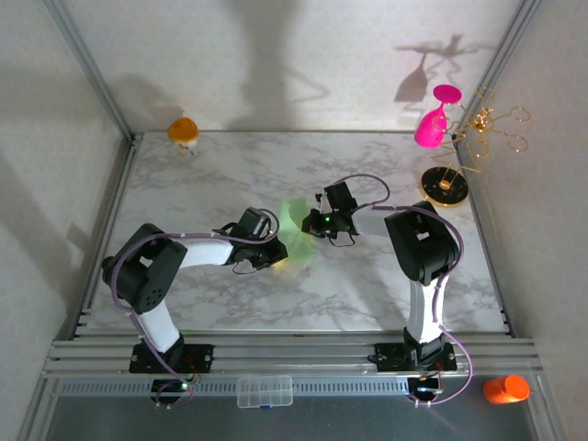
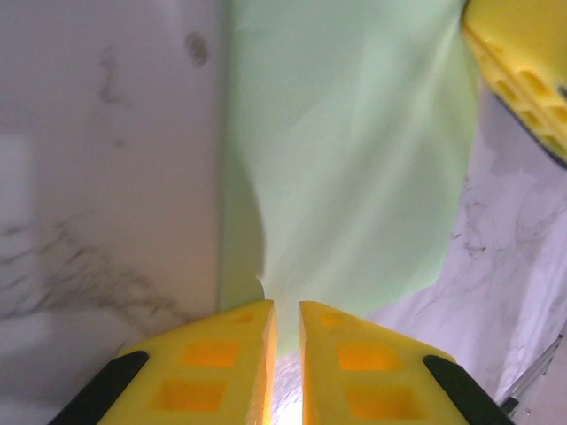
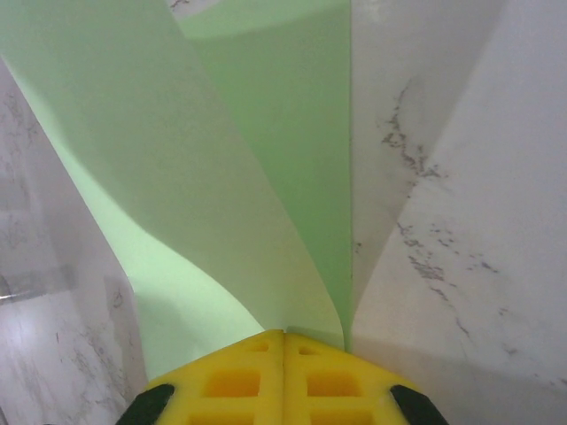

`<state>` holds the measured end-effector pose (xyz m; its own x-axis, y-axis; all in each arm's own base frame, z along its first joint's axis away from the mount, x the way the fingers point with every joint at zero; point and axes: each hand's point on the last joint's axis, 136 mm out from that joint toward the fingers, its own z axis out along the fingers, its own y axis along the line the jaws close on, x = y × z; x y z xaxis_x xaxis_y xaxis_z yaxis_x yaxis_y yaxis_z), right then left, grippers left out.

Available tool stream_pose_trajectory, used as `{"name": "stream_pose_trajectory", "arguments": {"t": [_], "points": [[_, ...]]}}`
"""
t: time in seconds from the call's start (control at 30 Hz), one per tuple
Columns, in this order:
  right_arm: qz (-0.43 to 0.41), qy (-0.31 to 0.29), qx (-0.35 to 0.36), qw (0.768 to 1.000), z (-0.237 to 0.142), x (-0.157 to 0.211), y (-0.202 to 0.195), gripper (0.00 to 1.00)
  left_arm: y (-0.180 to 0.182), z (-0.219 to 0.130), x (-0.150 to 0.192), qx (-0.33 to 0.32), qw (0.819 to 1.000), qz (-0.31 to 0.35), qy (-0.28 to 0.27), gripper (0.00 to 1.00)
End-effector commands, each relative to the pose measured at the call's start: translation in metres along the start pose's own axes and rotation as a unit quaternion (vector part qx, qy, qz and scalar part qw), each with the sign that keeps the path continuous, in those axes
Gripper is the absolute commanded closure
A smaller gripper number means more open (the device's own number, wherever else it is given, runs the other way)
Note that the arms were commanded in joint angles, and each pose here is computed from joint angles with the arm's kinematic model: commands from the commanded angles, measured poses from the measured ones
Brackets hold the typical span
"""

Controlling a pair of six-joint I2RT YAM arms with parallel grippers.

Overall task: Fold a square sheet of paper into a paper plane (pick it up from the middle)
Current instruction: First fold the square sheet of paper in half at the center of the table.

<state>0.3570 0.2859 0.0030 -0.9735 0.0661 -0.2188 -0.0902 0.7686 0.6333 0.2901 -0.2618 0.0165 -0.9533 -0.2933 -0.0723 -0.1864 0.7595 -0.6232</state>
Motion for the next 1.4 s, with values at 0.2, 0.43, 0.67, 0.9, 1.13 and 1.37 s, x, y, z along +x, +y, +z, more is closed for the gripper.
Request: {"name": "stream_pose_trajectory", "arguments": {"t": [0.2, 0.43, 0.67, 0.9, 1.13, 1.37], "points": [[0.054, 0.115, 0.232, 0.964, 0.011, 0.09, -0.132, 1.0, -0.026, -0.04, -0.04, 0.014, 0.999, 0.014, -0.042, 0.82], [0.056, 0.121, 0.235, 0.963, 0.012, 0.092, -0.134, 1.0, -0.057, -0.012, -0.089, 0.035, 0.996, 0.024, -0.073, 0.83], [0.053, 0.125, 0.237, 0.962, 0.011, 0.092, -0.133, 1.0, -0.043, 0.017, -0.114, 0.008, 0.997, 0.024, -0.077, 0.84], [0.051, 0.128, 0.243, 0.96, 0.01, 0.093, -0.137, 1.0, -0.014, 0.027, -0.125, -0.018, 0.996, 0.009, -0.082, 0.83], [0.049, 0.131, 0.273, 0.952, 0.005, 0.099, -0.153, 1.0, 0.041, 0.013, -0.132, -0.083, 0.992, -0.025, -0.09, 0.83], [0.047, 0.128, 0.269, 0.953, 0.005, 0.096, -0.152, 1.0, -0.007, -0.022, -0.152, -0.026, 0.992, 0.013, -0.121, 0.82]]}}
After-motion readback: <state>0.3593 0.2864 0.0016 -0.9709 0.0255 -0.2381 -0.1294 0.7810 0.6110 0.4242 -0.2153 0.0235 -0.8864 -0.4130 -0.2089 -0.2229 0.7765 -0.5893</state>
